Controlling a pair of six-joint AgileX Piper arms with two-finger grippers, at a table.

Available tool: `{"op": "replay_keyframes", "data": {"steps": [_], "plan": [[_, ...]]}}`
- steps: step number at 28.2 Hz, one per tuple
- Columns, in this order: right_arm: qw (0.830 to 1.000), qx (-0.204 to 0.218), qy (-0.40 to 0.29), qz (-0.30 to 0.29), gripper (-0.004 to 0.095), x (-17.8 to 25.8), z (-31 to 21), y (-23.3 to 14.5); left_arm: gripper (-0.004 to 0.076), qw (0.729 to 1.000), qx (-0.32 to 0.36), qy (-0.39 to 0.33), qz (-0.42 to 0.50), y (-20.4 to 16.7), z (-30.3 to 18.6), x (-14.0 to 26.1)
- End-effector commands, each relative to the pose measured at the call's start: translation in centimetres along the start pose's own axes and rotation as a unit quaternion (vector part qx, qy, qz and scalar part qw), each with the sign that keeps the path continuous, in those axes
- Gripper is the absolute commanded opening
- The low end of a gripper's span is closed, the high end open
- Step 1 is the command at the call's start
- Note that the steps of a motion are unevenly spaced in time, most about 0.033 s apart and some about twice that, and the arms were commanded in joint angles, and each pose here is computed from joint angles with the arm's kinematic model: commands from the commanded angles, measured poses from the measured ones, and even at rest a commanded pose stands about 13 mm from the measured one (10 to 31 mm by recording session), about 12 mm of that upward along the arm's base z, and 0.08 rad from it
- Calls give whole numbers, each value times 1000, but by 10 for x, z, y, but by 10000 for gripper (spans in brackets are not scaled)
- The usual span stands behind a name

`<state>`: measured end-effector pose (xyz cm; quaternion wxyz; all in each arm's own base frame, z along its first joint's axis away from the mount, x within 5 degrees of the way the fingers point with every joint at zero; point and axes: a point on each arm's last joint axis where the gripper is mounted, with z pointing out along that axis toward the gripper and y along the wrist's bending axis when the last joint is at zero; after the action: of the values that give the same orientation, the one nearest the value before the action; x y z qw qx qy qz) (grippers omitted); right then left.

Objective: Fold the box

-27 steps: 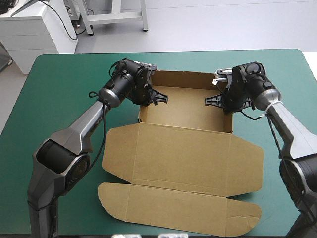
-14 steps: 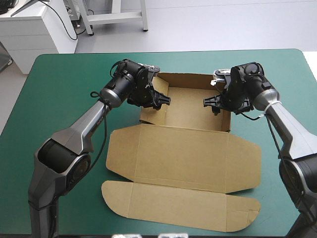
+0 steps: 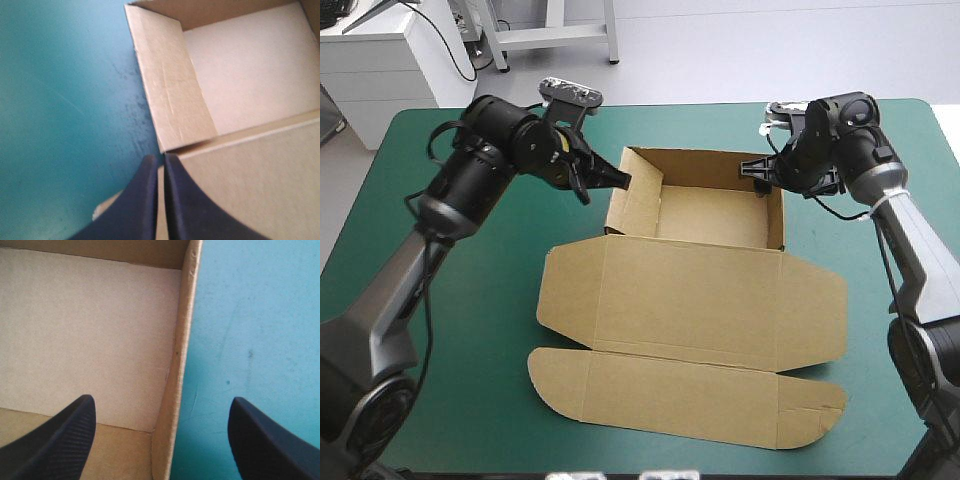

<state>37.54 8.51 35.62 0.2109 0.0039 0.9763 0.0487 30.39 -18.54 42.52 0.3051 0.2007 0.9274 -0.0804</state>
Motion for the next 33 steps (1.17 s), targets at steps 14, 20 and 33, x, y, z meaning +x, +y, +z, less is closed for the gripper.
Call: {"op": "replay_keyframes", "data": {"steps": [14,20,33], "plan": [[999,24,21,-11,682,-10,43,-3,-8,998,-28,-55,7,26,-90,162],[998,22,53,-8,674,-9,66,-2,-8,994,-21,-110,9,33,-111,201],[997,19,76,-19,-21,-7,73,-8,-8,989,-39,-140,27,46,-109,263]]}}
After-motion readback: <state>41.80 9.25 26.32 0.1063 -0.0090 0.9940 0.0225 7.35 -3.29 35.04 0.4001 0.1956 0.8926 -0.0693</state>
